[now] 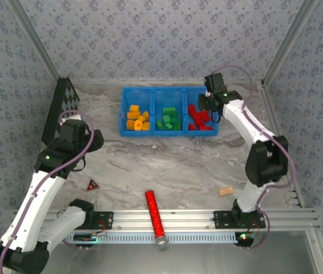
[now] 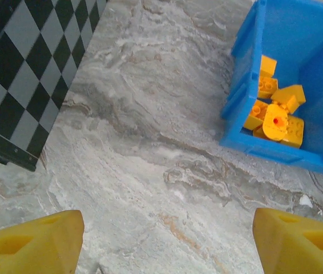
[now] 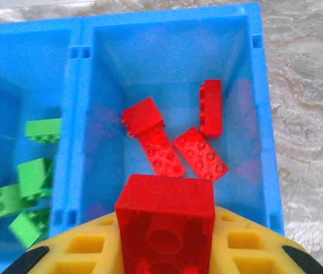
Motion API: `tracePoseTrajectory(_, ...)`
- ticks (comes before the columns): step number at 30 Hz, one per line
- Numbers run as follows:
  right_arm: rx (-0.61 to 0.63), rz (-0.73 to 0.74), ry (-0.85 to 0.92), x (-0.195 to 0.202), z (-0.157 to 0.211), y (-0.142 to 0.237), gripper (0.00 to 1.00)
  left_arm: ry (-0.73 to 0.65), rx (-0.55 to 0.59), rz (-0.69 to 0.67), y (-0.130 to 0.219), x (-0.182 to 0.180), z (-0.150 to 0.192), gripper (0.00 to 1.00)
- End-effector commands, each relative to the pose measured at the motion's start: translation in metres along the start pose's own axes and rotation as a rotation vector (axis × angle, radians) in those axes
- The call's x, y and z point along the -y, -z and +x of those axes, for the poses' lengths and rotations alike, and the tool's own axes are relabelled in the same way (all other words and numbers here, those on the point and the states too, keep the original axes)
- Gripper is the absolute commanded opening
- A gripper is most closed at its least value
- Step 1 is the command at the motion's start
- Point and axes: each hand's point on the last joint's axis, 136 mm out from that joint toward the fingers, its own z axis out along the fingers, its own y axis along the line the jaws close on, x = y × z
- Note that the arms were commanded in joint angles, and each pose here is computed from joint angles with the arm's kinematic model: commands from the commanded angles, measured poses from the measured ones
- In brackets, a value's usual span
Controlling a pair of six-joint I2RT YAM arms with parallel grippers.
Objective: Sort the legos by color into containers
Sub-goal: Place the lego in the container.
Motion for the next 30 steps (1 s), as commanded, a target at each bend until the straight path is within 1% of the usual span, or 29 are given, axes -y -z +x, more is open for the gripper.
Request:
tracePoseTrajectory(1,-0.013,0.018,0.072,-0.001,-0.012,-0.029,0.25,0.035,-0.032,0.033,-0.001,0.004,0.009,0.78)
tracePoseTrajectory(5,-0.047,0.025,0.094,-0.007,-0.016,-0.062,0.25,0.029,-0.057,0.037,-0.006,0.006,0.015,0.78)
tracePoseTrajectory(10,-0.132,0.044,0.144,-0.008,-0.004,-0.094,0.28,0.021,-0.084,0.034,-0.013,0.006,0.022,0.79)
tracePoseTrajectory(13,-0.177,0.053,0.172,-0.009,0.008,-0.106,0.3,0.018,-0.095,0.039,-0.018,0.007,0.026,0.81)
tracePoseTrajectory(15,-0.184,0.059,0.176,-0.007,0.012,-0.108,0.32,0.017,-0.096,0.03,-0.021,0.007,0.027,0.83)
tracePoseTrajectory(18,-0.185,0.053,0.164,-0.002,0.014,-0.105,0.34,0.015,-0.098,0.017,-0.027,0.007,0.027,0.86)
tracePoseTrajectory(22,-0.16,0.031,0.156,0.0,0.003,-0.089,0.42,-0.002,-0.09,0.001,-0.034,0.009,0.02,0.91)
tracePoseTrajectory(24,-0.145,0.026,0.162,0.0,-0.002,-0.079,0.48,-0.016,-0.069,-0.011,-0.035,0.009,0.013,0.93)
tracePoseTrajectory(27,-0.123,0.022,0.165,0.001,-0.011,-0.064,0.54,-0.025,-0.032,-0.038,-0.037,0.005,0.002,0.96)
tracePoseTrajectory(30,-0.097,0.018,0.165,0.004,-0.019,-0.046,0.57,0.007,0.011,-0.063,-0.037,-0.001,-0.014,0.98)
